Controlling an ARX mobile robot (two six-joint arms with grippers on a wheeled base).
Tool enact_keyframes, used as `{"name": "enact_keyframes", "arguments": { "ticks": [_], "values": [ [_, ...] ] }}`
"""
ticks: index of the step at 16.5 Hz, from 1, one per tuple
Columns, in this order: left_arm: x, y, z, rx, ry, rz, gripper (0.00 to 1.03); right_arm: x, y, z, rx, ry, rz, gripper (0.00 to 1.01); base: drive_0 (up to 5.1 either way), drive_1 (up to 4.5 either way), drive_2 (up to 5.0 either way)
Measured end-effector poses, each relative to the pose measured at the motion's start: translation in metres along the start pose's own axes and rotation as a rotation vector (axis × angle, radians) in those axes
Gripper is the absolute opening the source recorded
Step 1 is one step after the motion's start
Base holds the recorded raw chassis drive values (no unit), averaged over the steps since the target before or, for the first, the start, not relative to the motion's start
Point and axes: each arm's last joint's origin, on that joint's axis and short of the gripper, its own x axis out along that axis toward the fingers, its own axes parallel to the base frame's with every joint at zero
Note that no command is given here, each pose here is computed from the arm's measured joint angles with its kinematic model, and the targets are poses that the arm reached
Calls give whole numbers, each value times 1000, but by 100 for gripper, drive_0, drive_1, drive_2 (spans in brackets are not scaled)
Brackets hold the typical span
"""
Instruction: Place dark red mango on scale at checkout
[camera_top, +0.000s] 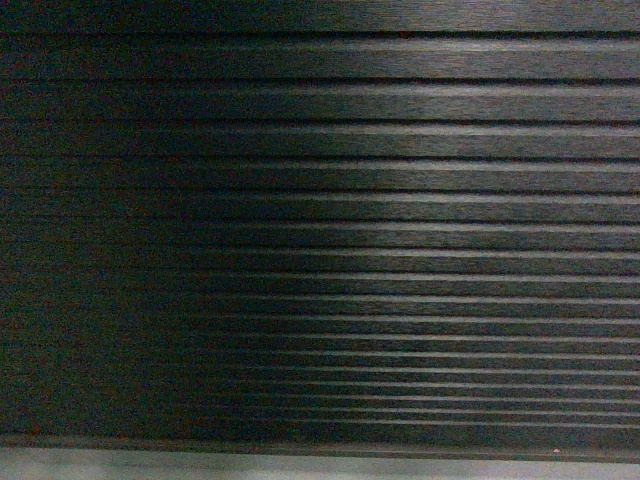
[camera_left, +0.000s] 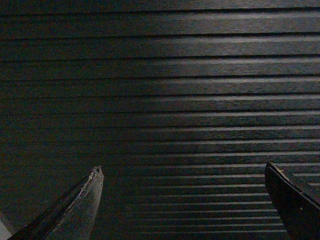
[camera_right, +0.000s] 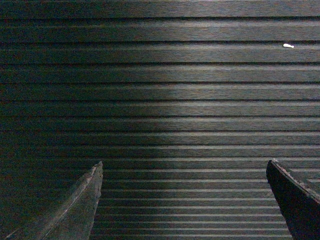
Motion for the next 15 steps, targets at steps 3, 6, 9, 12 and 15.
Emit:
{"name": "enact_keyframes", "arguments": {
  "ticks": [3,6,9,12,15],
  "values": [
    [0,0,0,0,0,0,98,0,0,0,0,0,0,98,0,0,0],
    [0,0,0,0,0,0,98,0,0,0,0,0,0,98,0,0,0],
    [0,0,0,0,2,0,98,0,0,0,0,2,0,98,0,0,0],
    [0,0,0,0,1,2,98,0,0,0,0,0,0,98,0,0,0],
    [0,0,0,0,0,1,98,0,0,0,0,0,2,98,0,0,0]
  ]
}}
